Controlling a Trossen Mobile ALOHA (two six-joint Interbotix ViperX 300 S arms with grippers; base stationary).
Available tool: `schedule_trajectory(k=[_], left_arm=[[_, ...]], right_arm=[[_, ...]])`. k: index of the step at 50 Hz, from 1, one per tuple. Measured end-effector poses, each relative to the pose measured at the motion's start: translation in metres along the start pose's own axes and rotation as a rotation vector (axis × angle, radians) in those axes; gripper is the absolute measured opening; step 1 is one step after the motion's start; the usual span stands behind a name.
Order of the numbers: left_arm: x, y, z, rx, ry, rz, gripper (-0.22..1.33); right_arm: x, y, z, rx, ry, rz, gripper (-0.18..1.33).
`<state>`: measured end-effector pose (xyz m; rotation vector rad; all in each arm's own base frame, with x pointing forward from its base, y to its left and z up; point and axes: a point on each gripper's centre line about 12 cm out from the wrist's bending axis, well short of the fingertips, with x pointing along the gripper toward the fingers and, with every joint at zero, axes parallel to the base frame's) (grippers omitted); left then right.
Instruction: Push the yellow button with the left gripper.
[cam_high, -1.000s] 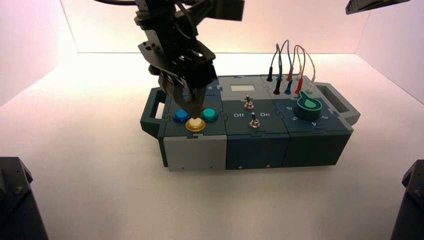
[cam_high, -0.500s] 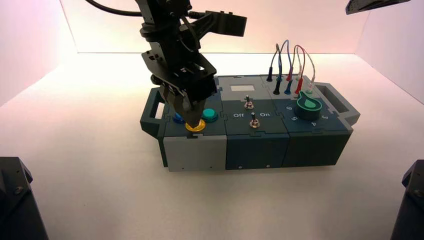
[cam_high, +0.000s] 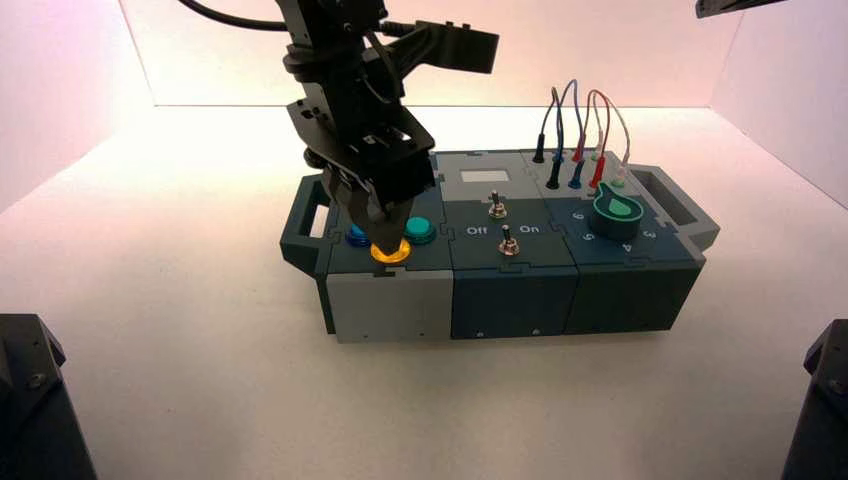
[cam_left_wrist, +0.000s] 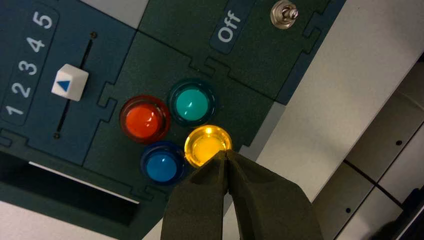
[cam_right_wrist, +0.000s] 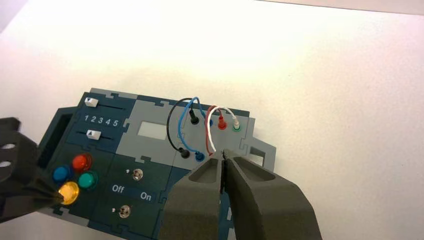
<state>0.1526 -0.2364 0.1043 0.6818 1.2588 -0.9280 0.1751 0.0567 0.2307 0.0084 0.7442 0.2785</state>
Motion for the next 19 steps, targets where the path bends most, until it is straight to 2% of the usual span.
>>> schedule_trajectory(k=[12,19], left_arm=[[-0.032,-0.003,-0.011,0.01,-0.06,0.002,-0.17],[-0.036,-0.004,-0.017,0.006,-0.069,0.004,-0.17]], right_arm=[[0.001,0.001,-0.001,0.009,0.013,0.008,-0.14],[0.005,0.005,-0.005,-0.002,0.049,0.022,-0.14]])
